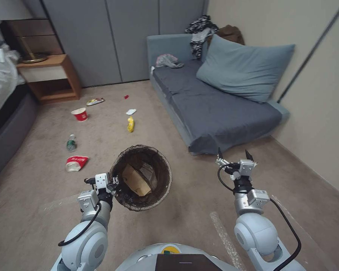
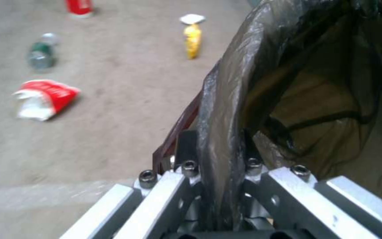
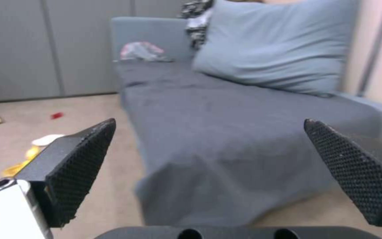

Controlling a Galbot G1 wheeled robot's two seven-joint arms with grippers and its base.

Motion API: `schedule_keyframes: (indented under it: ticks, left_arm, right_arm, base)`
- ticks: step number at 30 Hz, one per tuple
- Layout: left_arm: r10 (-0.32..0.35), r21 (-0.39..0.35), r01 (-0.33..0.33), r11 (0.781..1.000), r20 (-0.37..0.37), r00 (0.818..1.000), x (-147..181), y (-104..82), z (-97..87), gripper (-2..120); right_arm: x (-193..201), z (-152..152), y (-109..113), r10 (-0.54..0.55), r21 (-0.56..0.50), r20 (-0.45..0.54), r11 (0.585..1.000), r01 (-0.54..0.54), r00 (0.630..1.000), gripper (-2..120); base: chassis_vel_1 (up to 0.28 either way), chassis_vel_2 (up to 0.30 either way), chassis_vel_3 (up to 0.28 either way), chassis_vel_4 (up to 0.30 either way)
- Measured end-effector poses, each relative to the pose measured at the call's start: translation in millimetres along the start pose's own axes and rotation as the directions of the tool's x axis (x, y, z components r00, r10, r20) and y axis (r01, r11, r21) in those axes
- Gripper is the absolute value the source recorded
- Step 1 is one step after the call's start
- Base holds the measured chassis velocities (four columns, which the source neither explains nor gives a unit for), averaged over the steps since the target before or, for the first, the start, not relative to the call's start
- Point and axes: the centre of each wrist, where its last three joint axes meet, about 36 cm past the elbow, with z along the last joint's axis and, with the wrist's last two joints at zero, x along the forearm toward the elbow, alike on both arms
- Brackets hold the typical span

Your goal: Pick up the trash bin, then pick up the garbage from the floor and place it into the trash bin.

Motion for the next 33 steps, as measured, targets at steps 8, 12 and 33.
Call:
schedule_keyframes:
  ticks: [8, 12, 33]
  left_arm:
    - [0.002, 0.000, -0.002, 1.000, 0.001, 1.000, -0.4, 0.0, -0.2, 0]
    - [0.002, -0.001, -0.002, 1.000, 0.002, 1.000, -0.4, 0.0, -0.1, 0]
    - [0.001, -0.001, -0.001, 1.000, 0.020, 1.000, 1.1, -0.6, 1.7, 0]
  right_arm:
    - [-0.4, -0.1, 0.4, 0.003, -0.001, 0.002, 1.000, -0.003, 1.000, 100]
    - [-0.6, -0.1, 0.5, 0.005, -0.001, 0.002, 1.000, -0.005, 1.000, 100]
    - [-2.8, -5.1, 3.6, 0.028, -0.029, -0.003, 0.999, -0.028, 1.000, 100]
  base:
    - [0.107, 0.138, 0.131, 0.124]
    - [0.111, 0.111, 0.124, 0.125]
    - [0.043, 0.046, 0.040, 0.046]
